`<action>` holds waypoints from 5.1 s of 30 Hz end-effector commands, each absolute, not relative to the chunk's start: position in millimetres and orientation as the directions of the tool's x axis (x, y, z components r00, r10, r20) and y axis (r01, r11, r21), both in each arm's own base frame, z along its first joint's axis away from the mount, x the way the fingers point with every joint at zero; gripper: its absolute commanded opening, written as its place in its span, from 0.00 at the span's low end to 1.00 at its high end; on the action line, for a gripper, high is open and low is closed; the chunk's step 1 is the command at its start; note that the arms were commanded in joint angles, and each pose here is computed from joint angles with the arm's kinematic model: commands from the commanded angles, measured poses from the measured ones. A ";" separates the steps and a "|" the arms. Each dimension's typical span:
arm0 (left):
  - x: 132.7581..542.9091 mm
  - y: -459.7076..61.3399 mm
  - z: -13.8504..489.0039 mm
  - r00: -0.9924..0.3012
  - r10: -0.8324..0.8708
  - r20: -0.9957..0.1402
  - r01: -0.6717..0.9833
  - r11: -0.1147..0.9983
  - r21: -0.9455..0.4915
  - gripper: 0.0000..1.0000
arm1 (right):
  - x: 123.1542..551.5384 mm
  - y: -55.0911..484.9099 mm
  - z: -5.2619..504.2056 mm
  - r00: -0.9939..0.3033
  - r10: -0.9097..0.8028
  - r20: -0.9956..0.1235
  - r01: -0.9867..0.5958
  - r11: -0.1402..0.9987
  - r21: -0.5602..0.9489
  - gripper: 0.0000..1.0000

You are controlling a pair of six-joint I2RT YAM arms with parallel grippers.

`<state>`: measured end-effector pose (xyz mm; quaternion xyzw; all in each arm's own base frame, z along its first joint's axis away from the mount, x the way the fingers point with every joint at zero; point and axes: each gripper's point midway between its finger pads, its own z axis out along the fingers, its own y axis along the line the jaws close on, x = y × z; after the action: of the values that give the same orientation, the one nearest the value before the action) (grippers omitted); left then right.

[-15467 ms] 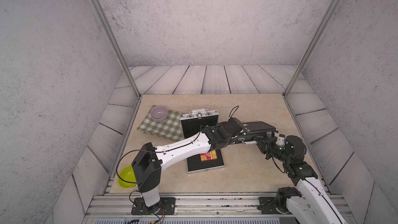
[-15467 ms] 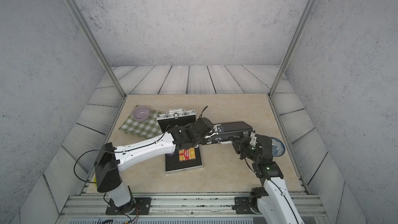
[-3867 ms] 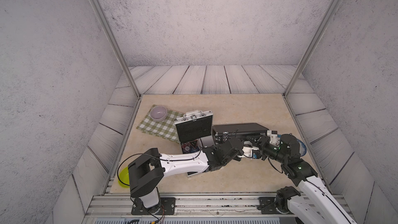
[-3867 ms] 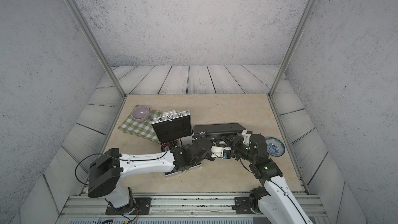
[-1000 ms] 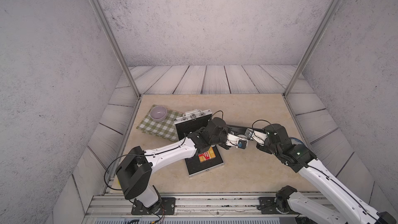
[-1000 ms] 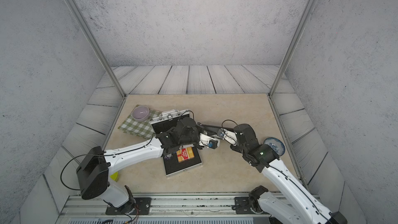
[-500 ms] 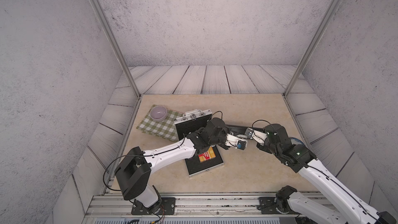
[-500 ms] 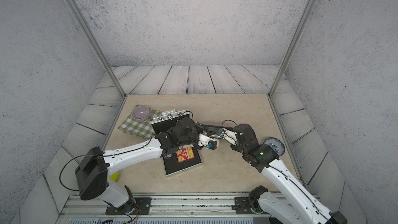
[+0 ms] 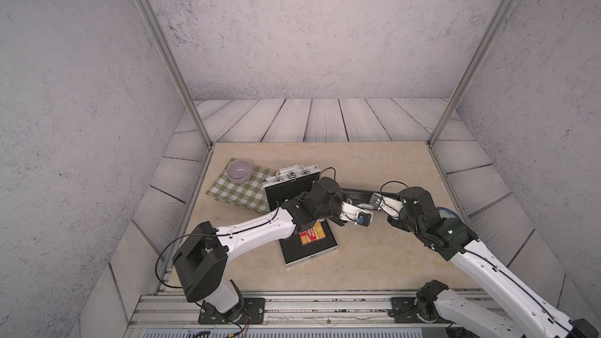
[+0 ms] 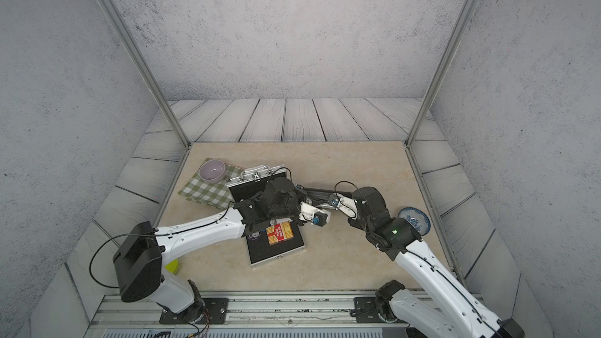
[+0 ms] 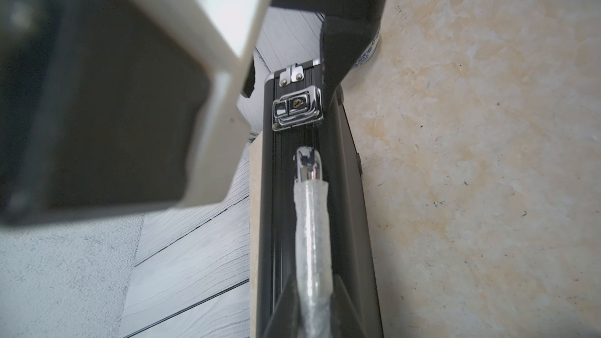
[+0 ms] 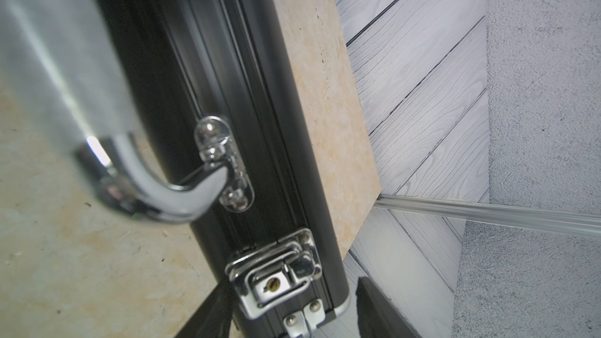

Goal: Open the poker set cases
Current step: Open the case lid on the poker set case, then place the poker set case at the center of the board, then reset both arms

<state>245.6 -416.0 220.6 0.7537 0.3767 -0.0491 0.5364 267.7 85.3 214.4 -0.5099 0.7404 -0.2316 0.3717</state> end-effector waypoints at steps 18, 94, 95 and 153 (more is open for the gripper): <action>208.6 -422.0 233.0 0.781 0.403 -0.476 0.592 -0.239 0.770 0.00 | 288.8 79.6 283.4 -0.210 -0.866 -0.453 -0.356 0.500 -0.790 0.61; 190.8 -464.0 65.7 0.509 0.595 -0.622 0.829 -0.144 0.541 0.35 | 276.5 82.3 292.0 -0.267 -0.473 -0.840 -0.188 0.880 -0.436 0.64; 190.8 -463.6 67.2 0.509 0.591 -0.625 0.828 -0.138 0.543 0.41 | 276.2 81.6 291.9 -0.267 -0.473 -0.840 -0.186 0.880 -0.436 0.64; 363.3 66.4 170.8 -0.293 0.030 -0.956 -0.389 0.909 0.148 0.86 | 333.6 -81.6 118.3 -0.132 0.223 -0.966 0.449 0.882 0.142 0.76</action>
<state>357.7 63.6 182.0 -0.0962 0.7845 0.2280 0.5686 321.3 -86.6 94.4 0.2223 0.7850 -0.1281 0.5639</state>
